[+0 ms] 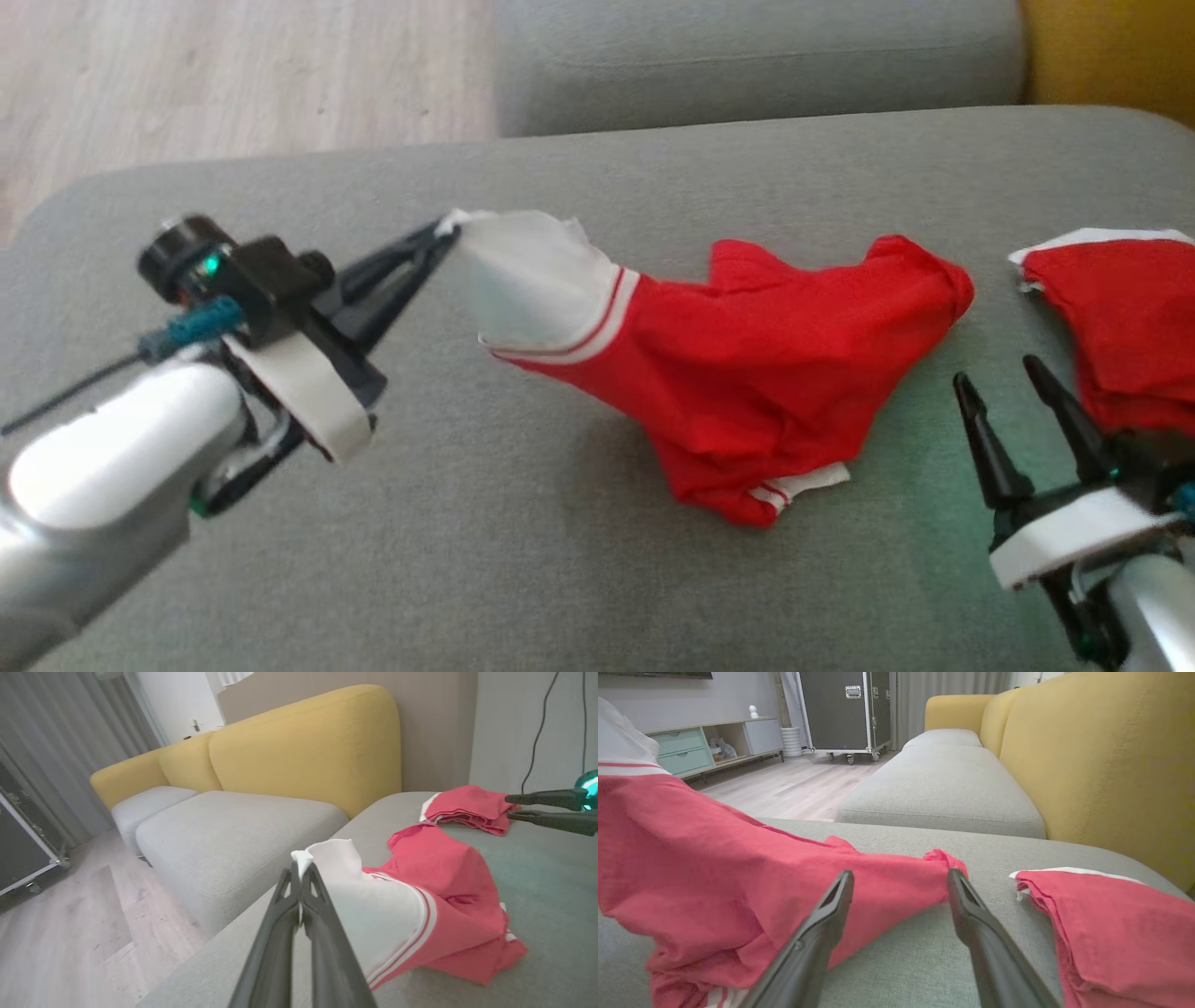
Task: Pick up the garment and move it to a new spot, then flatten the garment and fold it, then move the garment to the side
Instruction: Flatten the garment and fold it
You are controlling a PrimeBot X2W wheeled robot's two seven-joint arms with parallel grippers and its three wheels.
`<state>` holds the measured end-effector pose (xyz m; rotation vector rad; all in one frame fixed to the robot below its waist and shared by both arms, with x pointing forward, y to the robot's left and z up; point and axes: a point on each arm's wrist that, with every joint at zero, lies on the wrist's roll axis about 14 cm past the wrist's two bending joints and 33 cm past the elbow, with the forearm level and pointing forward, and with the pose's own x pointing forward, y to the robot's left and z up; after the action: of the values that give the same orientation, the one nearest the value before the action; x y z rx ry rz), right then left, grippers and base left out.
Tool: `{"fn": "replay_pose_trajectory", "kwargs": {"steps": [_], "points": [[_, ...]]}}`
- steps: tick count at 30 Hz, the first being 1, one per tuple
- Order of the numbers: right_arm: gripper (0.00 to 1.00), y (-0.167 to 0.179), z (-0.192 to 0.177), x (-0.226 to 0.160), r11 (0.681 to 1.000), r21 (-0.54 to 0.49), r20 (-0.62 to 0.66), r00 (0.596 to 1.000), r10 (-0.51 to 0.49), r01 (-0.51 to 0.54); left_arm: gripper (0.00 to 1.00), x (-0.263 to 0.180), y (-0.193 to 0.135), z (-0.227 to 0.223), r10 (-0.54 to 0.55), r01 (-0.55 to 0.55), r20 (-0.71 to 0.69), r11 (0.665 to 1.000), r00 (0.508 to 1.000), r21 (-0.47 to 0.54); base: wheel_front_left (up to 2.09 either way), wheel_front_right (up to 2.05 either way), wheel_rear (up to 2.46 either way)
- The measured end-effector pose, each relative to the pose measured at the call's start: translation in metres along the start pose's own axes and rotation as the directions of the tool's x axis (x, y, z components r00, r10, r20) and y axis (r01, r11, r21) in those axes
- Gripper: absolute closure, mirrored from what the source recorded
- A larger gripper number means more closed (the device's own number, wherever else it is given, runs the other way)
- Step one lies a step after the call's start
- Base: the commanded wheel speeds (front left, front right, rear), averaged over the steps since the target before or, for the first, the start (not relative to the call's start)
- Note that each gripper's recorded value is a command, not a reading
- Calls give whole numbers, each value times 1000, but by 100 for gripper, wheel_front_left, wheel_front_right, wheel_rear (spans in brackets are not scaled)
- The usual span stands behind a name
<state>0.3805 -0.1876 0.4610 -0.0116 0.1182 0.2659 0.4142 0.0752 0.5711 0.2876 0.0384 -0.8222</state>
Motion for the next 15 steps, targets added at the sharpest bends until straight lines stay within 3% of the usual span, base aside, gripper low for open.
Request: {"fn": "replay_pose_trajectory", "kwargs": {"steps": [4,15], "points": [[0,-3,-5,15,1000,2,-33,999,23,-23,100,1,14,5,28,-28,10,1000,1000,5,0,0,0],[0,-53,0,102,983,-167,-288,957,23,-74,100,18,24,-13,13,-14,-35,1000,999,-19,0,0,0]]}}
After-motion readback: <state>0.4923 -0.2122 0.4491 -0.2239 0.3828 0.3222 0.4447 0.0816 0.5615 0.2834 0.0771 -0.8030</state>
